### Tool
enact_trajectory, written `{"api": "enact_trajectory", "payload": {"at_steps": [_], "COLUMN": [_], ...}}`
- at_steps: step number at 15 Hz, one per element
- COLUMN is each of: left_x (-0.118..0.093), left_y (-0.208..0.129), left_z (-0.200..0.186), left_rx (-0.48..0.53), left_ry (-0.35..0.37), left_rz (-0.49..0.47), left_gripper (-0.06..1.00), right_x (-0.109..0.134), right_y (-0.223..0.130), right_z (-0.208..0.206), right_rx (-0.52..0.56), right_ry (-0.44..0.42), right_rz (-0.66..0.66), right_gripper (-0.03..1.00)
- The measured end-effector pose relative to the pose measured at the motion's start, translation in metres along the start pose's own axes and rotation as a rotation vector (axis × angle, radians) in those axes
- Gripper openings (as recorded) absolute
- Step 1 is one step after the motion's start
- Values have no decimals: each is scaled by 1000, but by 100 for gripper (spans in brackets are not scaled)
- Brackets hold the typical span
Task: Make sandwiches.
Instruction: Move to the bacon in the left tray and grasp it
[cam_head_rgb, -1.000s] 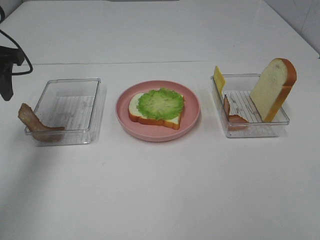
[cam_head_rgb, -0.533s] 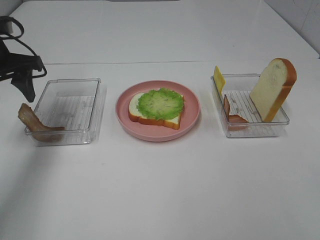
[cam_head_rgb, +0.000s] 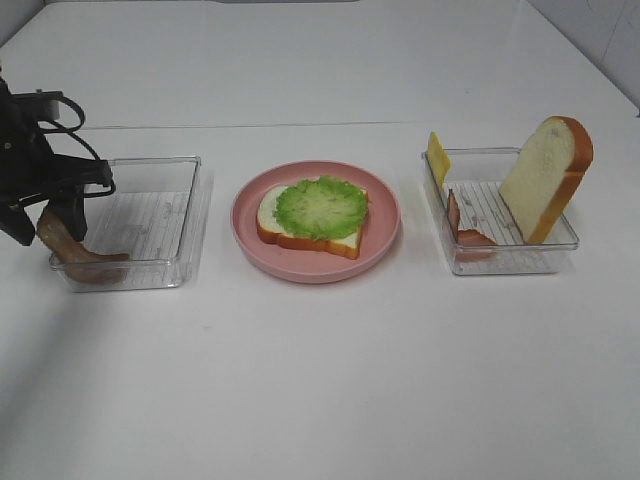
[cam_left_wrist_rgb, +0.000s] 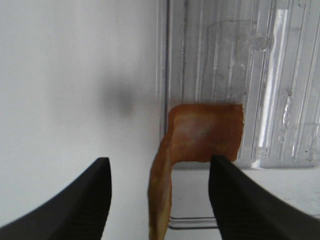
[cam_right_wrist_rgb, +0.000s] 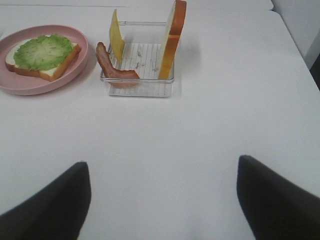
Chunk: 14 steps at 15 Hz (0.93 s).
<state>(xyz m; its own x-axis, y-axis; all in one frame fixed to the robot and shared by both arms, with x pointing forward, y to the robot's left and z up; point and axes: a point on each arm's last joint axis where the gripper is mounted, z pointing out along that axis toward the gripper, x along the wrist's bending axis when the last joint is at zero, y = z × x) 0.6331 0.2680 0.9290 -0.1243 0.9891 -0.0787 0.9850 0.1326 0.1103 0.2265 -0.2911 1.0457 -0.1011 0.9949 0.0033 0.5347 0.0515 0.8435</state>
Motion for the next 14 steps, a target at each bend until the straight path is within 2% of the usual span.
{"api": "enact_trajectory", "payload": {"at_steps": [3, 4, 8, 9, 13, 14], "left_x": [0, 0, -1, -1, -2, -5], "left_y": [0, 1, 4, 4, 4, 4], "left_z": [4, 4, 1, 0, 0, -9], "left_rx": [4, 1, -14, -13, -12, -30], "left_ry": [1, 1, -3, -6, -16, -50], "left_rz": [2, 3, 3, 2, 12, 14], "left_gripper": [42, 30, 4, 1, 0, 0], "right_x": [0, 0, 0, 0, 0, 0], "right_y": [0, 0, 0, 0, 0, 0], "right_z": [0, 0, 0, 0, 0, 0], "right_rx": [0, 0, 0, 0, 0, 0], "right_ry": [0, 0, 0, 0, 0, 0], "right_rz": [0, 0, 0, 0, 0, 0], "right_gripper": [76, 76, 76, 76, 76, 76]}}
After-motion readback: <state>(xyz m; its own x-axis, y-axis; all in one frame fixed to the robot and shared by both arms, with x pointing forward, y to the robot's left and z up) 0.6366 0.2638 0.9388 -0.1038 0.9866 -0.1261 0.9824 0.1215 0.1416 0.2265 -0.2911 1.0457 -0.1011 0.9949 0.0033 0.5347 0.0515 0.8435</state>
